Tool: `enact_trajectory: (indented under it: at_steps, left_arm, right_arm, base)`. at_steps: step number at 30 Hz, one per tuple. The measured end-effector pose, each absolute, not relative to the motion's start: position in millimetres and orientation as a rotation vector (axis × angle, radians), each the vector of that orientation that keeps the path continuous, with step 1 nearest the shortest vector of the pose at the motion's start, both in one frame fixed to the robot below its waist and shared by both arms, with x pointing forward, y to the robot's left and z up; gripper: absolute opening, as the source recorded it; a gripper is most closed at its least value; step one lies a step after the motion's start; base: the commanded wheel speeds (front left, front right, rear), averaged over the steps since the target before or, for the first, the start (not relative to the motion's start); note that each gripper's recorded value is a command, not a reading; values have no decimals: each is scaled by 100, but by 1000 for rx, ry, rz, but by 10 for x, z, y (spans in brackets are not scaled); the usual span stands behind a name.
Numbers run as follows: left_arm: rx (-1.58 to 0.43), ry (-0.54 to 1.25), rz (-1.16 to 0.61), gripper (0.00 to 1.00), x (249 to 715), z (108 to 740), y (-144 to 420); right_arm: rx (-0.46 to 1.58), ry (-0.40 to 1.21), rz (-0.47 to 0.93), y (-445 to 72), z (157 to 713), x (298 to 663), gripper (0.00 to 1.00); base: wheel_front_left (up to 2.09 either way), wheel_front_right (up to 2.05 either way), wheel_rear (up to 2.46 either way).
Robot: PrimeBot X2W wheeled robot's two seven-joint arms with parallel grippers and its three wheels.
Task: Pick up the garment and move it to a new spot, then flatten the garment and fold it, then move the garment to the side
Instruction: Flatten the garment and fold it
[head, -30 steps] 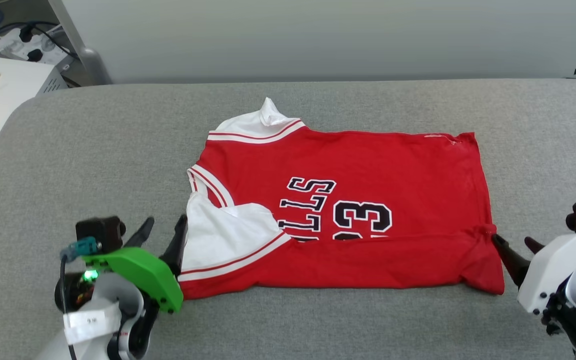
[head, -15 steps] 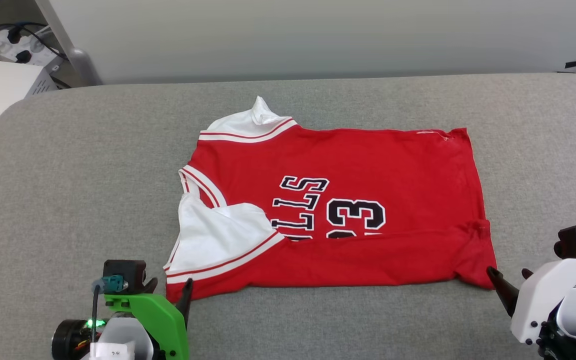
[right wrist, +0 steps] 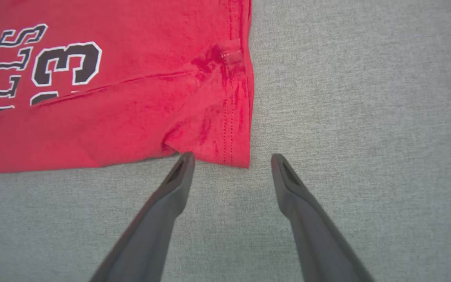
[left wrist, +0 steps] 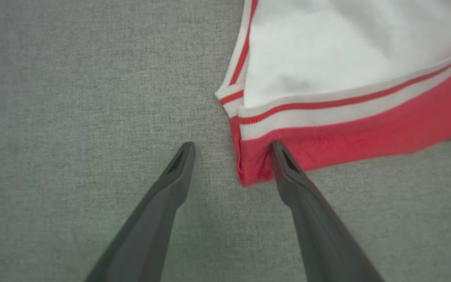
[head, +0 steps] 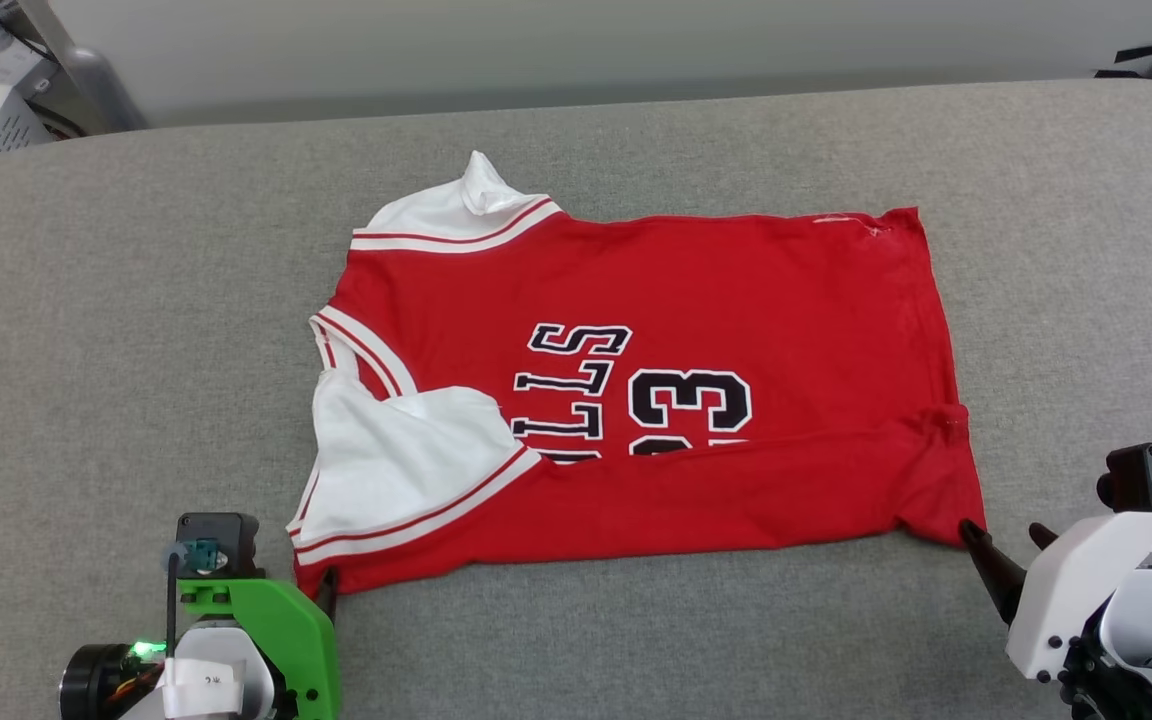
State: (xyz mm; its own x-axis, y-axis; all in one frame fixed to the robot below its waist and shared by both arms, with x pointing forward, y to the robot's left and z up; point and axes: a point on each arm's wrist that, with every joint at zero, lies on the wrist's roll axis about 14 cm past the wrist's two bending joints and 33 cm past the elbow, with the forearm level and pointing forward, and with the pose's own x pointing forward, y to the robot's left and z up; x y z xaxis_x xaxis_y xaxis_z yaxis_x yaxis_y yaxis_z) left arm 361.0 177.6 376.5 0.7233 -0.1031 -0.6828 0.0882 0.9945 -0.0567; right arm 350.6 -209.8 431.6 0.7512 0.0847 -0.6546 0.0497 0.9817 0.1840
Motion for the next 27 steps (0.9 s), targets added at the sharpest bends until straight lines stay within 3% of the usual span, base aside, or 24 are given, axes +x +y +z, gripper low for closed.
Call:
enact_trajectory:
  at_steps: [7,8,9,10,27]
  left_arm:
    - [-11,802,-139,100,3709,3625,1734]
    - [-18,820,-147,96,3714,3600,1722]
    - [-20,829,-154,38,3719,3588,1716]
    - [-24,837,-166,0,3729,3579,1699]
    - [-124,710,-208,0,3701,3945,1567]
  right_arm:
    - [203,746,1,-2130,4212,3510,100]
    - [202,751,-2,-2138,4196,3510,100]
    - [200,755,-5,-2143,4185,3509,100]
    - [196,759,-8,-2150,4174,3508,100]
    - [159,735,9,-2122,4265,3606,100]
  base:
    - [0,0,0]
    - [0,0,0]
    - [0,0,0]
    - [0,0,0]
    - [0,0,0]
